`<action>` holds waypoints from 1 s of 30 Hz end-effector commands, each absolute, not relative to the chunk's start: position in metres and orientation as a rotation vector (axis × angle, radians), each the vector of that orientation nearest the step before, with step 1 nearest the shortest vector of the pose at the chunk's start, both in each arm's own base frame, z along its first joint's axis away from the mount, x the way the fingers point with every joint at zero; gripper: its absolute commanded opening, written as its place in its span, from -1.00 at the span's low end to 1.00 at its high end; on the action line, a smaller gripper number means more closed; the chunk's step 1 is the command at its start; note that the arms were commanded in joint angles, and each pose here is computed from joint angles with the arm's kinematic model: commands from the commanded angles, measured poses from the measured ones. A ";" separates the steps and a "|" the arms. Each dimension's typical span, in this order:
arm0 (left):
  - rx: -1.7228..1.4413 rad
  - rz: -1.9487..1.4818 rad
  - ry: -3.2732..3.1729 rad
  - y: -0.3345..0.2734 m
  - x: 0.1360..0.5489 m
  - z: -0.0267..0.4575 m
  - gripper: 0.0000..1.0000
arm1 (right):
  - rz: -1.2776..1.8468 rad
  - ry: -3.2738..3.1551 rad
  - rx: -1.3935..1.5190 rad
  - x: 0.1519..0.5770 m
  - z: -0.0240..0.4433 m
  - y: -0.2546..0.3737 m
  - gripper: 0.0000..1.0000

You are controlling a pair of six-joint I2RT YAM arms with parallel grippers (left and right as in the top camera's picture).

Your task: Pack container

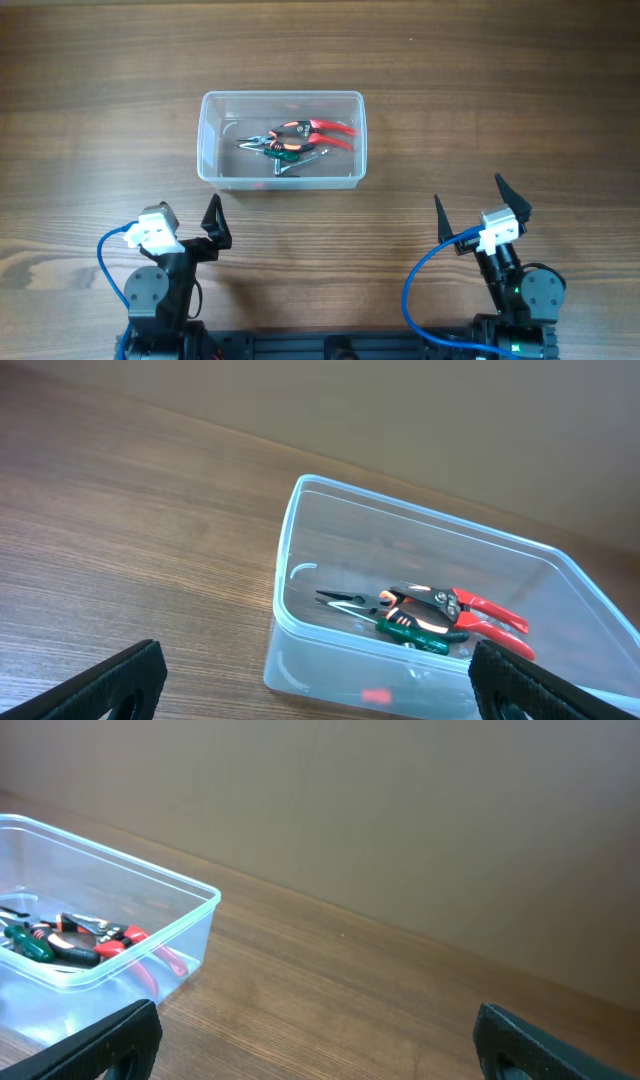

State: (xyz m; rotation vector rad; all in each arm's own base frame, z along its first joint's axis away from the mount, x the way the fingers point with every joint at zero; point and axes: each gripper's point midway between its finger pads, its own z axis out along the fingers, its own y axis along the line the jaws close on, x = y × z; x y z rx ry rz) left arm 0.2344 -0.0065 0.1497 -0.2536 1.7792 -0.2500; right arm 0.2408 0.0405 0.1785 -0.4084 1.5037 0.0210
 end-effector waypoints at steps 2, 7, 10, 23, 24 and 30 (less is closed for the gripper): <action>-0.239 -0.221 1.778 -0.005 0.234 0.149 0.99 | 0.037 1.491 -0.412 0.240 0.181 0.043 1.00; -0.215 -0.240 1.782 -0.011 0.234 0.149 0.99 | 0.038 1.490 -0.412 0.240 0.181 0.043 0.99; -0.215 -0.240 1.782 -0.011 0.234 0.149 0.99 | 0.037 1.490 -0.412 0.240 0.181 0.043 1.00; -0.215 -0.240 1.782 -0.011 0.234 0.149 1.00 | 0.037 1.490 -0.412 0.240 0.181 0.043 0.99; -0.215 -0.240 1.782 -0.011 0.234 0.149 0.99 | 0.037 1.490 -0.412 0.240 0.181 0.043 1.00; -0.215 -0.241 1.782 -0.011 0.234 0.149 1.00 | 0.037 1.491 -0.412 0.240 0.181 0.043 1.00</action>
